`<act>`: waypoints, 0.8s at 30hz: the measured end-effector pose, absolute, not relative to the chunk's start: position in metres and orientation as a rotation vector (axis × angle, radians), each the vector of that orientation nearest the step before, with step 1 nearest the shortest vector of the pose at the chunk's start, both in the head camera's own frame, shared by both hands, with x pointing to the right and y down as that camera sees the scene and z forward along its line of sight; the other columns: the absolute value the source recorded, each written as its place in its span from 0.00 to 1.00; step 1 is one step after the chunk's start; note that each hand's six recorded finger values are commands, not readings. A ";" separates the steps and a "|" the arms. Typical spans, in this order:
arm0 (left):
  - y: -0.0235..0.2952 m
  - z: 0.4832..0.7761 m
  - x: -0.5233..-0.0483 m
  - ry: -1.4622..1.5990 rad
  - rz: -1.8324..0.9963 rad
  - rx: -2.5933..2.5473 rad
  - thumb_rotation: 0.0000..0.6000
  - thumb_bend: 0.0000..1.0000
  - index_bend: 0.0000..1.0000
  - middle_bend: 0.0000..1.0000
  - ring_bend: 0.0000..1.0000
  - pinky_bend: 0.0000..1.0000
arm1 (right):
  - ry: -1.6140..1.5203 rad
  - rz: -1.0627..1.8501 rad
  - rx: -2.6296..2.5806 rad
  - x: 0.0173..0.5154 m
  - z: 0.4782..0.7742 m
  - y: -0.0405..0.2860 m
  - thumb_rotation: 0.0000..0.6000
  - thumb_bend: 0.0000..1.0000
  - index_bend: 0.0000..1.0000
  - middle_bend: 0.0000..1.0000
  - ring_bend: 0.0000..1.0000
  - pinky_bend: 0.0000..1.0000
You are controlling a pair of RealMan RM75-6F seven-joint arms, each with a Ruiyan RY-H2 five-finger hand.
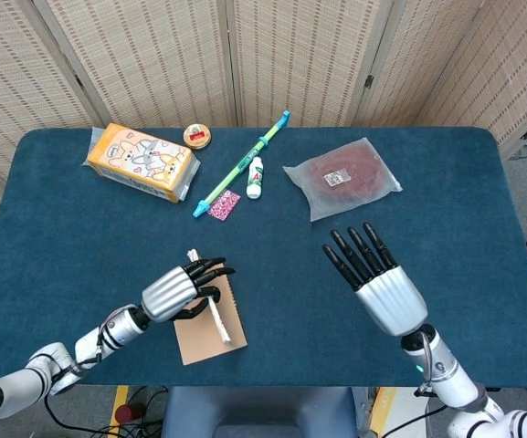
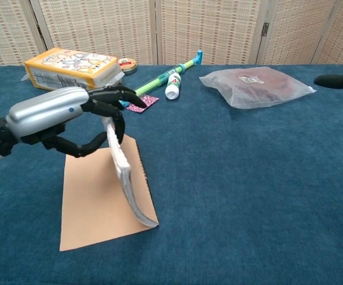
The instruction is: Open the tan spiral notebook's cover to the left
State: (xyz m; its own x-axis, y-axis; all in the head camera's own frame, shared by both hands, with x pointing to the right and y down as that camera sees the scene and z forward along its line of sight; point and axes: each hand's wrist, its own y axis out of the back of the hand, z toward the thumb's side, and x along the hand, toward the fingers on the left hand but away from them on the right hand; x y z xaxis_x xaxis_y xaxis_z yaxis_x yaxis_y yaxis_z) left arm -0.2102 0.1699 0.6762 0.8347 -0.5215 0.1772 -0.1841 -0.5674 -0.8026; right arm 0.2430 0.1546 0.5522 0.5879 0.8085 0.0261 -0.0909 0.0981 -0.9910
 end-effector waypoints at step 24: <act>0.162 0.669 -0.102 0.492 -0.510 -2.188 1.00 0.35 0.08 0.10 0.08 0.24 | -0.869 0.800 -1.252 0.291 0.526 0.146 1.00 0.00 0.00 0.00 0.00 0.00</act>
State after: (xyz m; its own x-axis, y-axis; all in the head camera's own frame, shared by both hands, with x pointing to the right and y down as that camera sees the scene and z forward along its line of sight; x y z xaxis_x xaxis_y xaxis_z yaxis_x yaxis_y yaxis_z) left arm -0.1022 0.1622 0.6690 0.8420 -0.5042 0.1919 -0.1735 -0.5899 -0.7886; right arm 0.2905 0.1462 0.5255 0.4581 0.8820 0.1106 -0.0375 0.1434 -0.9889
